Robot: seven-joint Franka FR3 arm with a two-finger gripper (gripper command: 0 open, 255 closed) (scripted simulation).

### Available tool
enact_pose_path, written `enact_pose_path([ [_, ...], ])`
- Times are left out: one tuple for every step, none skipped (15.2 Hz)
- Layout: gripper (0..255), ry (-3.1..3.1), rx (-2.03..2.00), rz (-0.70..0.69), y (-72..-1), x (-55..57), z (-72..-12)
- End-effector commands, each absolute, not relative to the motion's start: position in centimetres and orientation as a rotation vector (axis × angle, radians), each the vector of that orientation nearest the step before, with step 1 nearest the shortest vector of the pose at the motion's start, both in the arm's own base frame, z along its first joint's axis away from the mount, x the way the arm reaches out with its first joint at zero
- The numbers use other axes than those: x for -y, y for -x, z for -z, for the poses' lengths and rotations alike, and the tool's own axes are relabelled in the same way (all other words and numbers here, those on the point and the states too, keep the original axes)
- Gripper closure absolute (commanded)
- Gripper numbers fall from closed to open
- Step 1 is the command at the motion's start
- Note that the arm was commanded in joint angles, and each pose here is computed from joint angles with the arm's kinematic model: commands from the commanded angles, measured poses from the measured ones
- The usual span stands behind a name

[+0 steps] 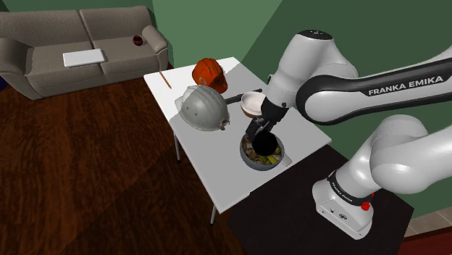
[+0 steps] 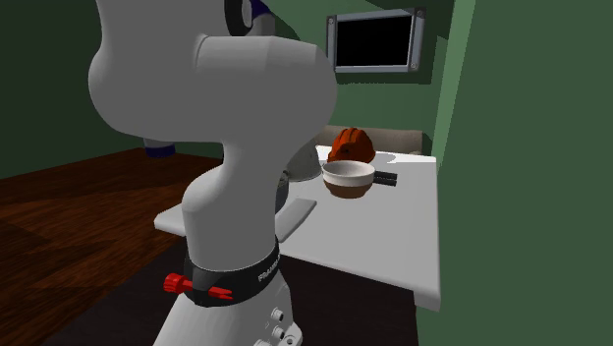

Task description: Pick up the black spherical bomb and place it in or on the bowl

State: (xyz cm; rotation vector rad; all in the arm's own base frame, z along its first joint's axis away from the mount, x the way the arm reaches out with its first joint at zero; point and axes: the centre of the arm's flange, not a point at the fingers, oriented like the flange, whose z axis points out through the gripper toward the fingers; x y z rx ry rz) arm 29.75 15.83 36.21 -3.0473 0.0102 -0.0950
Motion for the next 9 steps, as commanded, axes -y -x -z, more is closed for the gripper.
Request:
enact_pose_path([
  [0, 3.099, -0.007, -0.189, -27.4, -15.2, -32.9],
  [0, 3.095, -0.006, -0.189, -28.4, -14.6, -33.4],
  [0, 3.095, -0.006, -0.189, -28.6, -14.5, -34.7],
  [0, 3.095, -0.006, -0.189, -28.8, -14.5, -36.0],
  [0, 3.095, -0.006, -0.189, -28.9, -14.4, -37.3],
  [0, 3.095, -0.006, -0.189, -29.0, -14.4, -38.3],
  [0, 3.095, -0.006, -0.189, -29.0, -14.4, -38.3],
  [0, 3.095, -0.006, -0.189, -29.0, -14.4, -38.3],
  [0, 3.095, -0.006, -0.189, -29.0, -14.4, -38.3],
])
